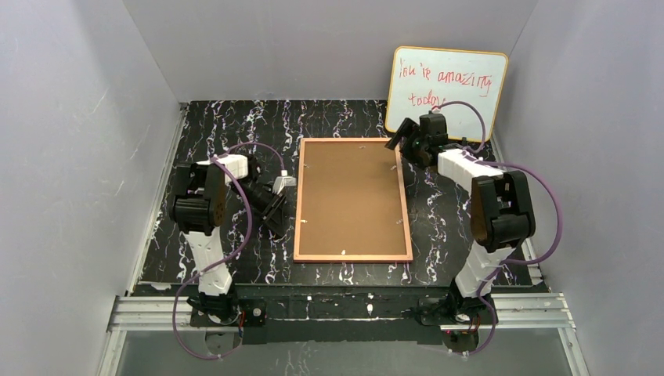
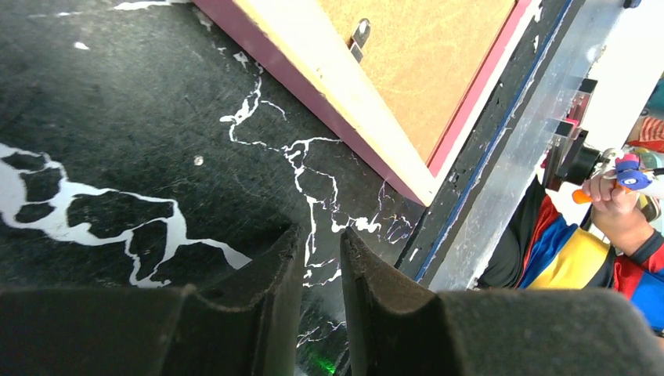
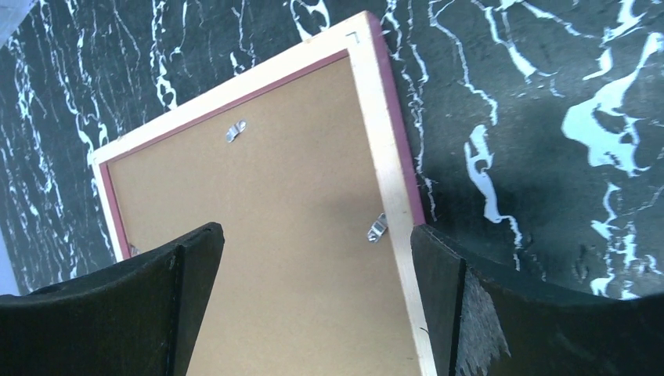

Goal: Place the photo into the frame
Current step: Adjust the photo frame at the center of the board.

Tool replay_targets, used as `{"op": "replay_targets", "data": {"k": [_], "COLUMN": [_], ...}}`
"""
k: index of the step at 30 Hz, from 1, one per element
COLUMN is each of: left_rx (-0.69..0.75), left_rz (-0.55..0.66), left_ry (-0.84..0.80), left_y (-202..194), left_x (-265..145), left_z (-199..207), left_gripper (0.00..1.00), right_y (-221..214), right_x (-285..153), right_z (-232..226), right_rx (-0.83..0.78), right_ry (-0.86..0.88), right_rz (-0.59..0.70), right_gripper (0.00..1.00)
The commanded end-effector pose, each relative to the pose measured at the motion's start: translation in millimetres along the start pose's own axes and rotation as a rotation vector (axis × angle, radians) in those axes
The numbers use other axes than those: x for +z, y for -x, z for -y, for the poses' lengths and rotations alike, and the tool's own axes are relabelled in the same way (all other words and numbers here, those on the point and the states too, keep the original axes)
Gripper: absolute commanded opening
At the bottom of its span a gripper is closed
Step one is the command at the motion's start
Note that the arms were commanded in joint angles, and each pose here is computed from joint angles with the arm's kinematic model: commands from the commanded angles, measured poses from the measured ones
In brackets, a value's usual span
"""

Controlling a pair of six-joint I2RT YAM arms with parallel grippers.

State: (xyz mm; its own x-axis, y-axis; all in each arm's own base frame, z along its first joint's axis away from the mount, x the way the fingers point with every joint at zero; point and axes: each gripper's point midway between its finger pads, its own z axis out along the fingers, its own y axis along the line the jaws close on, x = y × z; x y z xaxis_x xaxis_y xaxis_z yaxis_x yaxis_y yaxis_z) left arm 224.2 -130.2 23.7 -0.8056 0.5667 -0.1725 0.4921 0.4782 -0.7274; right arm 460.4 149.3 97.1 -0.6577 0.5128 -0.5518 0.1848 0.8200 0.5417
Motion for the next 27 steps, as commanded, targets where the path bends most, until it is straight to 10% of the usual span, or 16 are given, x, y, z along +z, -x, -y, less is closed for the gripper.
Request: {"op": "replay_targets", "data": {"k": [1, 10, 27], "left_rx": [0.078, 0.098, 0.273], "left_rz": [-0.029, -0.055, -0.251], "left_ry": [0.049, 0.043, -0.035], "left_y": [-3.4, -7.8, -19.8], "left_x": [2.3, 7.0, 37.8], "left_z": [-2.9, 1.8, 63.4], "left_gripper": [0.23, 0.23, 0.3], "right_y": [-1.5, -46.7, -162.9], "right_x": [9.9, 48.0, 107.2], "right_z": [19.3, -14.2, -247.9], "right_rx": [-0.031, -0.043, -0.311], "right_ry": [-0.064, 0.061, 0.496], "right_rz": [-0.003, -0.181, -0.451], "right_gripper": [0.99, 0.96, 0.99]}}
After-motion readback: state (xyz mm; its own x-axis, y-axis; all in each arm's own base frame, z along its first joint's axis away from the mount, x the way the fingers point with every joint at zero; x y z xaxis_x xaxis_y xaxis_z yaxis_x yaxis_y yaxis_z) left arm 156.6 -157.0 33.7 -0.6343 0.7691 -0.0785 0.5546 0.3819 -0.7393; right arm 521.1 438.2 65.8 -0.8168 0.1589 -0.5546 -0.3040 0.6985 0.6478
